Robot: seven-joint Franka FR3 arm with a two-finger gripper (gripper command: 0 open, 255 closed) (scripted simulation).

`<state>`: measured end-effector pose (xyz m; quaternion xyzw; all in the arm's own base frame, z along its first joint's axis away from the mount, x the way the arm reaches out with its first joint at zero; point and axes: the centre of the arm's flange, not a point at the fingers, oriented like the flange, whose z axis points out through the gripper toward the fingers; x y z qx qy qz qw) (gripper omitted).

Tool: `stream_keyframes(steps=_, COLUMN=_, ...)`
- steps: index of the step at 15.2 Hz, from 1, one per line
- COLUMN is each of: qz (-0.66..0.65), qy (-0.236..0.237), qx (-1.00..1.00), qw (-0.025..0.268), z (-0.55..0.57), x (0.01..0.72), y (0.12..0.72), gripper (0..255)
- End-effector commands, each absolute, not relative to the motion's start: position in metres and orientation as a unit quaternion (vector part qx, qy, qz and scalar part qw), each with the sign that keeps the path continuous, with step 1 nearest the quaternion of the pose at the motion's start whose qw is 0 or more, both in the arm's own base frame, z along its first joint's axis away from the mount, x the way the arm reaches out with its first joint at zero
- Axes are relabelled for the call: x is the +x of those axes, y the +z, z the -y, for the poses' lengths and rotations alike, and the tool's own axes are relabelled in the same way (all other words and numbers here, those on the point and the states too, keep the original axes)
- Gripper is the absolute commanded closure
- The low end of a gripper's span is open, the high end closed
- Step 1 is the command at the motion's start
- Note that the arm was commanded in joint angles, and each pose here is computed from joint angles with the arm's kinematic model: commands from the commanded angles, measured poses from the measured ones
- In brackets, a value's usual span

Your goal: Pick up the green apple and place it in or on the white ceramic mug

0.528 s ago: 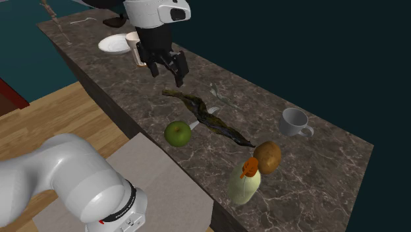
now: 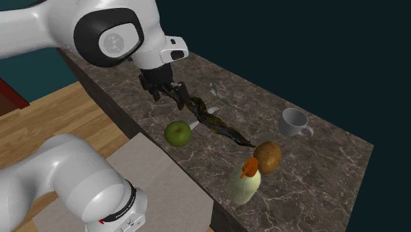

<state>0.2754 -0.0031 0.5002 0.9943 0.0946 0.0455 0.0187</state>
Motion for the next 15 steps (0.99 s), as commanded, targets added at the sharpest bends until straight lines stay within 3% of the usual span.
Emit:
stream_keyframes(steps=1, qz=-0.112, qy=0.056, qx=0.992, qw=0.019, z=0.005, x=0.268, y=0.475, gripper=0)
stream_keyframes(steps=5, qz=-0.143, qy=0.075, qx=0.987, qw=0.02, z=0.013, x=0.255, y=0.423, gripper=0)
stream_keyframes(steps=15, qz=-0.143, qy=0.075, qx=0.987, qw=0.02, z=0.014, x=0.261, y=0.383, gripper=0)
